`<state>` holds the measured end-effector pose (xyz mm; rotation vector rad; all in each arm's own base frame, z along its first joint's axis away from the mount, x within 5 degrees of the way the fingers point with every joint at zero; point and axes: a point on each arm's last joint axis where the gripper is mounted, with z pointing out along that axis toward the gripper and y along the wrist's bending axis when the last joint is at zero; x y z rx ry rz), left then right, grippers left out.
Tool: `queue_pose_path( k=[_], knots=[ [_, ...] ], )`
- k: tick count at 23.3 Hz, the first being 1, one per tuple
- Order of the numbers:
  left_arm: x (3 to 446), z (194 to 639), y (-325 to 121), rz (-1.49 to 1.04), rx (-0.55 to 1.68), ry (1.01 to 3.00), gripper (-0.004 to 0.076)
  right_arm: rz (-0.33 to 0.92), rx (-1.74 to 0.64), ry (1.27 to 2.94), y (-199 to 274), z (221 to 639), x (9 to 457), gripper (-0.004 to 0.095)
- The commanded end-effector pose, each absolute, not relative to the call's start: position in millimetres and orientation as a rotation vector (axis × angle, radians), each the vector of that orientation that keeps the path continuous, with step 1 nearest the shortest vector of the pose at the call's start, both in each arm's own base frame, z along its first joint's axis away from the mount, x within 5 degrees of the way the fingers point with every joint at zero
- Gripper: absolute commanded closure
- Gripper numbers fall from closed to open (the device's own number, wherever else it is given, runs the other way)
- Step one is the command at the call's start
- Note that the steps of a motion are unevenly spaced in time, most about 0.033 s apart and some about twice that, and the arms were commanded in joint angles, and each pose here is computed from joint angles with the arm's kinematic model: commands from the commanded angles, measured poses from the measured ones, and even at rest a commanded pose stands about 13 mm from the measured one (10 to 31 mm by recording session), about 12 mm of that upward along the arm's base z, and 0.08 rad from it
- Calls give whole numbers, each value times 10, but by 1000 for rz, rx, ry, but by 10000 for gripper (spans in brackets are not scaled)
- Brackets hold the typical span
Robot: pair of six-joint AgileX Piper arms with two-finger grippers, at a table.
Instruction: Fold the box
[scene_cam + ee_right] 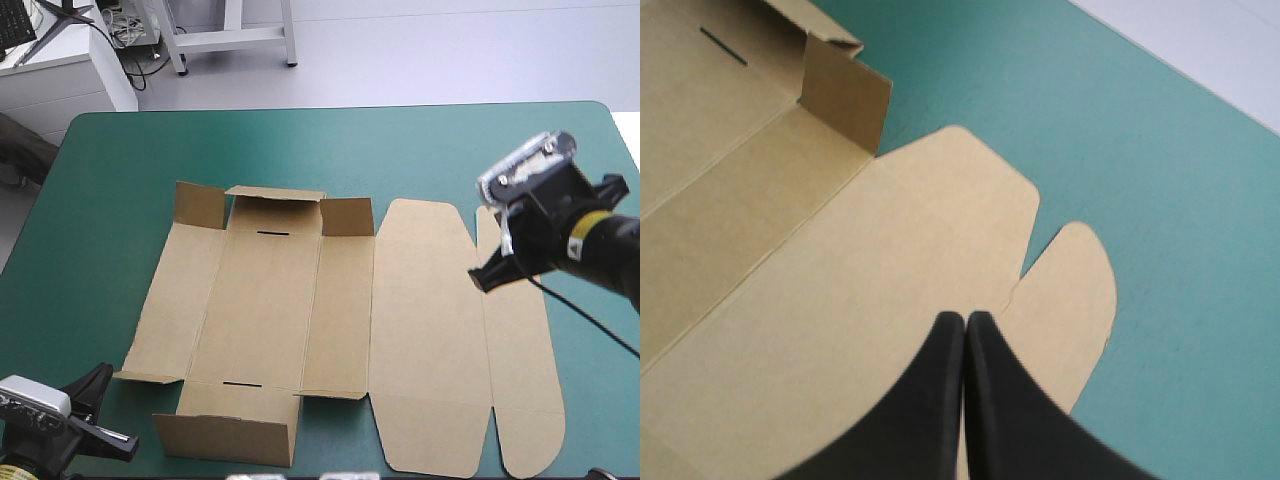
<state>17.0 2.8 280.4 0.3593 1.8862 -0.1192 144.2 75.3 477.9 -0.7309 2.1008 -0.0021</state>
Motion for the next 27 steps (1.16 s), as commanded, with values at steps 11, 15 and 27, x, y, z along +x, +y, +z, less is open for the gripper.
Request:
queue_pose_path(
  k=[11,15,27],
  knots=[
    [189,2930,16,-135,350,1808,734,175,-521,1990,272,3480,685,926],
    [189,2930,16,-135,350,1808,734,259,-492,1939,185,3223,488,926],
    [179,2926,-15,-194,342,1815,279,309,-501,1947,237,2846,501,926]
  ],
)
